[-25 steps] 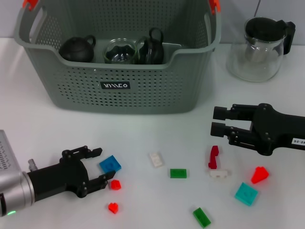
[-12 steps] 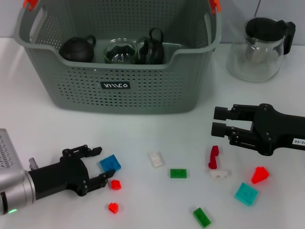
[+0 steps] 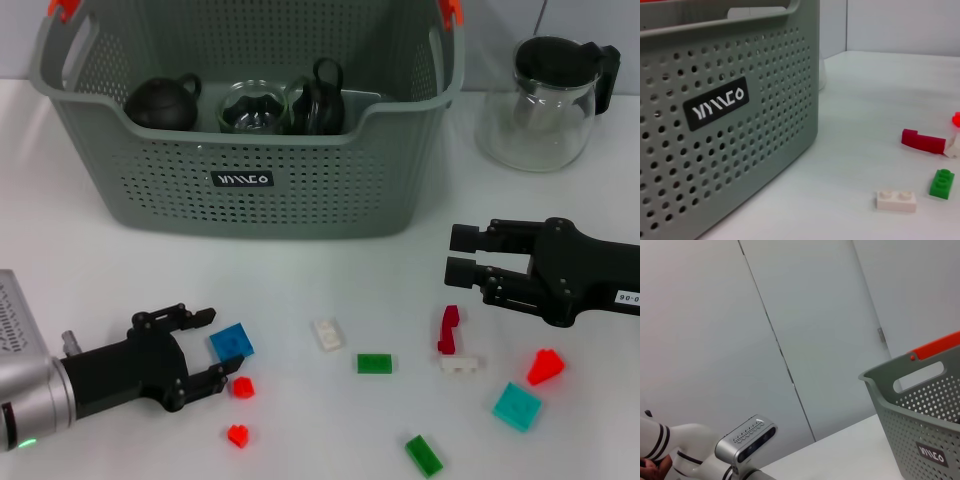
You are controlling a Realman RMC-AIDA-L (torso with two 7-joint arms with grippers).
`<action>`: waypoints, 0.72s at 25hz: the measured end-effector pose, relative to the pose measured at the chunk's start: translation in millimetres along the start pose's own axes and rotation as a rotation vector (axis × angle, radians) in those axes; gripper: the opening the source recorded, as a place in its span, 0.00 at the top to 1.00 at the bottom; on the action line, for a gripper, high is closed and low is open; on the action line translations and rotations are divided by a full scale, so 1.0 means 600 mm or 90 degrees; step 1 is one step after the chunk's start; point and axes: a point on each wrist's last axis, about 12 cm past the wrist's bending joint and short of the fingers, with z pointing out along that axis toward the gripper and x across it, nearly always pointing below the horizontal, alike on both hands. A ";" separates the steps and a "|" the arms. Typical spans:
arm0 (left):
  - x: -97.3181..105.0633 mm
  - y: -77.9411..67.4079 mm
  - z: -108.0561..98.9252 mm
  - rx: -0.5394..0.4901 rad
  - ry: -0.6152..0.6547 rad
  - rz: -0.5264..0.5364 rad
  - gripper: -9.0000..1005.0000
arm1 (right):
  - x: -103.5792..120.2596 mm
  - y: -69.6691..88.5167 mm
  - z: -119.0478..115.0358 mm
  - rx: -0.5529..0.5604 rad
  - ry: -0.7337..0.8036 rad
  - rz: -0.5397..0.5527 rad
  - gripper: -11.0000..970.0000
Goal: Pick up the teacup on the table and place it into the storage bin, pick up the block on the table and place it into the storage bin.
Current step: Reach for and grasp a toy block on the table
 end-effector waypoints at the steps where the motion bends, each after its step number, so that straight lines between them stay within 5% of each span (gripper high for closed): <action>1: 0.000 -0.001 0.000 0.002 0.001 0.001 0.34 | 0.000 0.000 0.000 0.000 0.000 0.000 0.49; 18: 0.001 0.000 0.002 -0.002 0.001 -0.021 0.43 | -0.001 0.000 0.002 -0.002 0.000 0.000 0.49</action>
